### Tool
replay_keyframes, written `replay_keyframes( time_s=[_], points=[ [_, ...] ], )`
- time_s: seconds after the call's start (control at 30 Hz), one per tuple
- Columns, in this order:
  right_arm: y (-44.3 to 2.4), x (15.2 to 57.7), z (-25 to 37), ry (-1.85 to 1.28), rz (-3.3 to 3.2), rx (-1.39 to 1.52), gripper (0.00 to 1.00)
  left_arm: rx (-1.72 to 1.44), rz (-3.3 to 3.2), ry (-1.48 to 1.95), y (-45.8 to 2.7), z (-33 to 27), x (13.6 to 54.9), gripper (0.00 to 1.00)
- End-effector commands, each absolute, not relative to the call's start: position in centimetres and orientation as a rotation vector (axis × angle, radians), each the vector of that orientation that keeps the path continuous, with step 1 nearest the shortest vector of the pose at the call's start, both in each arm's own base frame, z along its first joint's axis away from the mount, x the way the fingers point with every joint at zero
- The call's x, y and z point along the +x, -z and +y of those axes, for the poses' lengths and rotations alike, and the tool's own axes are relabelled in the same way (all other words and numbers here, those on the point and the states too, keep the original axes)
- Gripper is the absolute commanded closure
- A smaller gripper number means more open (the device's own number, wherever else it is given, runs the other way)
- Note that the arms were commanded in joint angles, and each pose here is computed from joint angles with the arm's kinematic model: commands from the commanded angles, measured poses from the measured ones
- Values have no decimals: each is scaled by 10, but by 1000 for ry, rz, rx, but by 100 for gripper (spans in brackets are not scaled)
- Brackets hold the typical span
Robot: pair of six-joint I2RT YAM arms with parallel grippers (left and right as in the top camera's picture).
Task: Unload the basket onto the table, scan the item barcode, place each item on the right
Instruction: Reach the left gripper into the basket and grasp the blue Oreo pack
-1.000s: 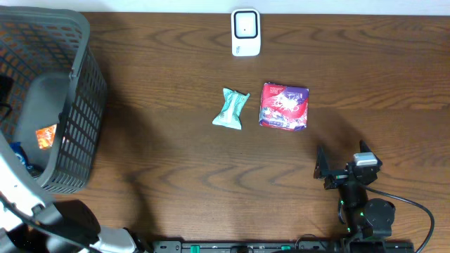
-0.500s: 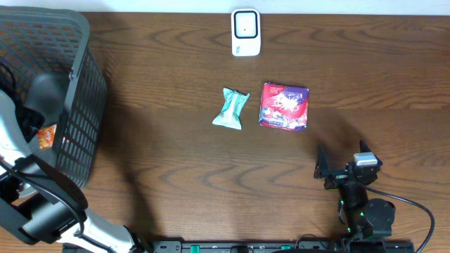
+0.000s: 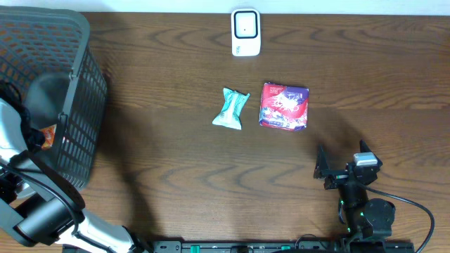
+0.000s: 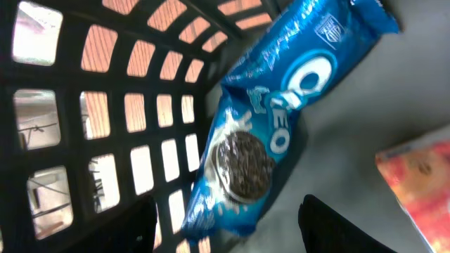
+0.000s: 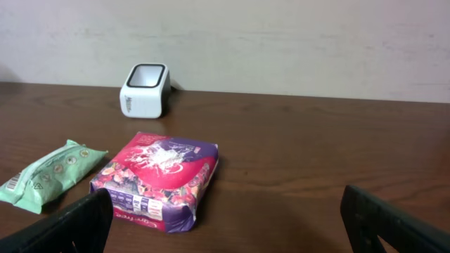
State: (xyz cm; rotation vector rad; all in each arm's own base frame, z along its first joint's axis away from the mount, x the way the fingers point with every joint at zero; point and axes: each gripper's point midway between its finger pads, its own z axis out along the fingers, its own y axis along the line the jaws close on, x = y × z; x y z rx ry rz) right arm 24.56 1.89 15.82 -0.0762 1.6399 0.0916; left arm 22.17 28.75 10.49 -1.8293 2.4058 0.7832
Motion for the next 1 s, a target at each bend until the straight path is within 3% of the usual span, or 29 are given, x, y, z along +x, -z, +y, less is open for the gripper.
replay_keyframes(
  time_s=[0.0,0.97],
  points=[
    [-158,245,22,-92,1638,-95,1,-1807,2468,-733,-87,289,218,35],
    [-158,245,22,-92,1638,-95,1,-1899,2355,-490,-20,291,210,34]
  ],
)
